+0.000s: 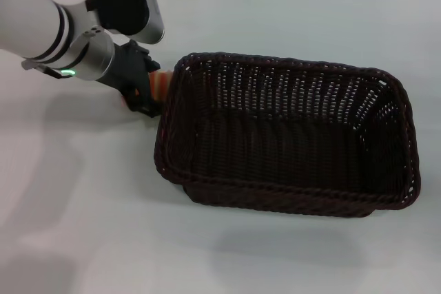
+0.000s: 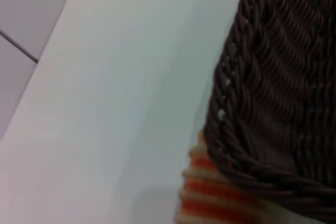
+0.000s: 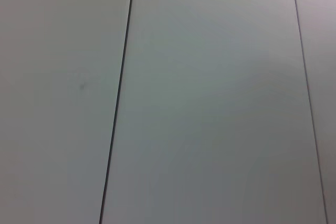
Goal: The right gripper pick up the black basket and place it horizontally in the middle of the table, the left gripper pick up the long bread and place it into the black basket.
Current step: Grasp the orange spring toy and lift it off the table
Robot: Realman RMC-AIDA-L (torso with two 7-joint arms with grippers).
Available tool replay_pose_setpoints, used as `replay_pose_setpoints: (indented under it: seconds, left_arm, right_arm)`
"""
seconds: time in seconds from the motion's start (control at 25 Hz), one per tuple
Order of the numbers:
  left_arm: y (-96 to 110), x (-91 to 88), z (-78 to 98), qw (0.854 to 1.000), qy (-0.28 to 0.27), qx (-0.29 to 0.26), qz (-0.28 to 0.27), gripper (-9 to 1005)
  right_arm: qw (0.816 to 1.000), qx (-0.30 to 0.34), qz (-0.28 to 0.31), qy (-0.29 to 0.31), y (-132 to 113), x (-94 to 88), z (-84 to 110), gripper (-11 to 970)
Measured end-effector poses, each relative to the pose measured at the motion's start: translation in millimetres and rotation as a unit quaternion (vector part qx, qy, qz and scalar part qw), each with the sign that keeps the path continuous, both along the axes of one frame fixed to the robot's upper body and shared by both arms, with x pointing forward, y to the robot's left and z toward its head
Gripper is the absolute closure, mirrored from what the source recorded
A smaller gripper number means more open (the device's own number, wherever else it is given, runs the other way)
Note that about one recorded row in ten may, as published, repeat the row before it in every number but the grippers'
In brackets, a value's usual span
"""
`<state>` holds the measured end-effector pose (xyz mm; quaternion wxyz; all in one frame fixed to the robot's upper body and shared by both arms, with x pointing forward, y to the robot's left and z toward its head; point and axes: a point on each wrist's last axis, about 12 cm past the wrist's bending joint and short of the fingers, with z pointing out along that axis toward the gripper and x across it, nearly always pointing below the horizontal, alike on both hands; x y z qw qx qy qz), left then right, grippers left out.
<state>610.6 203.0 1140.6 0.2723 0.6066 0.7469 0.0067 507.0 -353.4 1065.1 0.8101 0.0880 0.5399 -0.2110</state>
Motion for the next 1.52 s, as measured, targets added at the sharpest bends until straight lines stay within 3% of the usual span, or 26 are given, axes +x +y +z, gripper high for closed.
replay_pose_setpoints:
  seconds: [0.4, 0.84, 1.52]
  left_arm:
    - [-2.5, 12.1, -2.4, 1.000, -0.020, 0.007, -0.001, 254]
    - [-0.1, 18.8, -15.8, 1.000, 0.000, 0.013, -0.003, 254]
    - [1.2, 23.1, -19.6, 1.000, -0.004, 0.030, -0.001, 346]
  right_arm:
    - [1.000, -0.020, -0.010, -0.002, 5.9, 4.4, 5.5, 631]
    - [1.000, -0.009, -0.017, -0.005, 6.8, 4.7, 6.7, 631]
    - [1.000, -0.004, -0.016, -0.005, 7.3, 3.7, 6.3, 632]
